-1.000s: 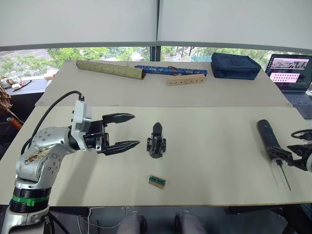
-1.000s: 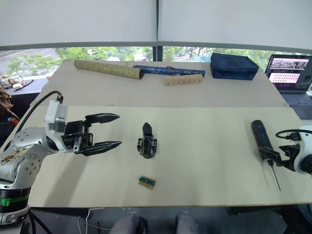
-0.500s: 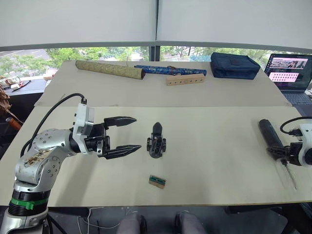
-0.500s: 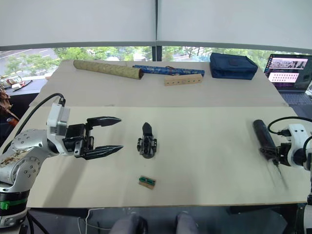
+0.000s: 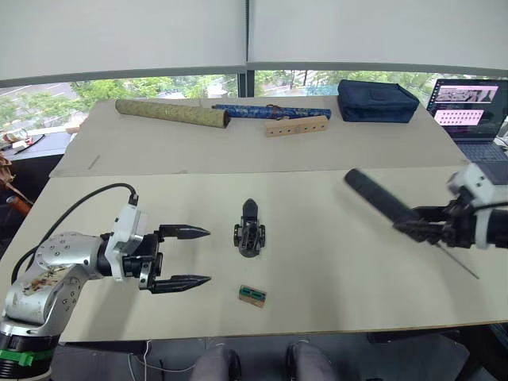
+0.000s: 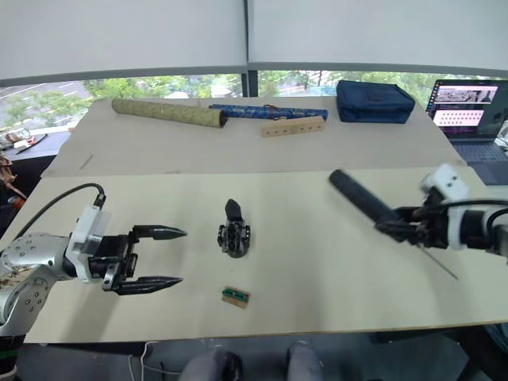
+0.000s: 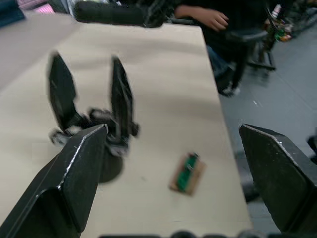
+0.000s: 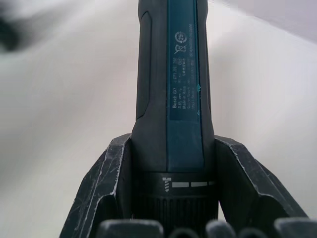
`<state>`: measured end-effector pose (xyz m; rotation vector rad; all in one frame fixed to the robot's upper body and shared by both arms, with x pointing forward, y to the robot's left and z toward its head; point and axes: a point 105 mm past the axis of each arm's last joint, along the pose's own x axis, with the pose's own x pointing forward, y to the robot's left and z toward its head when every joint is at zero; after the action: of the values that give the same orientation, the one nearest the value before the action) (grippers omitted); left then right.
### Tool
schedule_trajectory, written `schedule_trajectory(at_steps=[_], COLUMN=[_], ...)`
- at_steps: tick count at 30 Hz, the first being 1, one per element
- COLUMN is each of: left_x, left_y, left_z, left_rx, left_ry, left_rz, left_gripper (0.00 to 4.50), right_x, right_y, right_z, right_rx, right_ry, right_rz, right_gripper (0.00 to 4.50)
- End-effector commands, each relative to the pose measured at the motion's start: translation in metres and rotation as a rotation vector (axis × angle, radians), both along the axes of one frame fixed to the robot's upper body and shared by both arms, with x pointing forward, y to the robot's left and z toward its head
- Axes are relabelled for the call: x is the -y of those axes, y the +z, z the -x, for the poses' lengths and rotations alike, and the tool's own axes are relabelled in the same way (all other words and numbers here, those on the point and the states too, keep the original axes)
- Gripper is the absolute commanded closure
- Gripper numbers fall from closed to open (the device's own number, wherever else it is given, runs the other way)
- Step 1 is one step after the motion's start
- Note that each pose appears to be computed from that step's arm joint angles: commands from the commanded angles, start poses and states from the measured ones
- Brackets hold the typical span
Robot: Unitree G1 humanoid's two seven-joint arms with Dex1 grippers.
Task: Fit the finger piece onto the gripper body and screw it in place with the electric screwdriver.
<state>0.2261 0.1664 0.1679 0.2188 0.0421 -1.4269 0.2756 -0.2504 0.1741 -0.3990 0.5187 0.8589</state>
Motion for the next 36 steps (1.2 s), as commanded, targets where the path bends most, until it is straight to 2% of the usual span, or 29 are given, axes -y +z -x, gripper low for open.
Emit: schedule_trajectory(at_steps=[1, 6, 10, 15, 17, 19, 21, 22, 26, 30, 36], left_x=[-0.005, -0.007, -0.007, -0.006, -0.006, -0.005, -0.005, -0.005, -0.006, -0.005, -0.002], left_y=[0.0, -0.009, -0.012, -0.014, -0.014, -0.015, -0.015, -0.016, -0.017, -0.02, -0.023], left_z=[0.002, 0.002, 0.002, 0.005, 0.006, 0.006, 0.007, 0.007, 0.006, 0.007, 0.006], left_rx=[0.052, 0.04, 0.04, 0.027, 0.023, 0.022, 0.021, 0.02, 0.017, 0.004, 0.0], left_ry=[-0.005, 0.027, 0.033, 0.037, 0.035, 0.037, 0.038, 0.038, 0.038, 0.027, 0.014], left_rz=[-0.003, -0.006, -0.006, -0.009, -0.012, -0.013, -0.014, -0.016, -0.021, -0.025, -0.026], left_gripper=[0.0, 0.0, 0.0, 0.0, 0.0, 0.0, 0.0, 0.0, 0.0, 0.0, 0.0], right_x=[-0.024, -0.027, -0.024, -0.026, -0.024, -0.024, -0.026, -0.025, -0.023, -0.03, -0.032], right_y=[0.001, -0.049, -0.068, -0.071, -0.073, -0.072, -0.067, -0.065, -0.054, -0.032, -0.031], right_z=[0.006, 0.023, 0.024, 0.015, 0.016, 0.016, 0.018, 0.019, 0.026, 0.03, 0.043], right_rx=[0.039, -0.017, -0.015, -0.004, -0.031, -0.027, -0.027, -0.047, -0.112, -0.176, -0.295], right_ry=[0.072, 0.154, 0.176, 0.175, 0.167, 0.186, 0.214, 0.217, 0.22, 0.203, 0.16], right_rz=[0.032, 0.122, 0.127, 0.082, 0.09, 0.096, 0.115, 0.127, 0.181, 0.206, 0.385], right_gripper=[2.57, 2.57, 2.57, 2.57, 1.53, 0.82, 0.18, 0.09, 0.09, 0.09, 0.09])
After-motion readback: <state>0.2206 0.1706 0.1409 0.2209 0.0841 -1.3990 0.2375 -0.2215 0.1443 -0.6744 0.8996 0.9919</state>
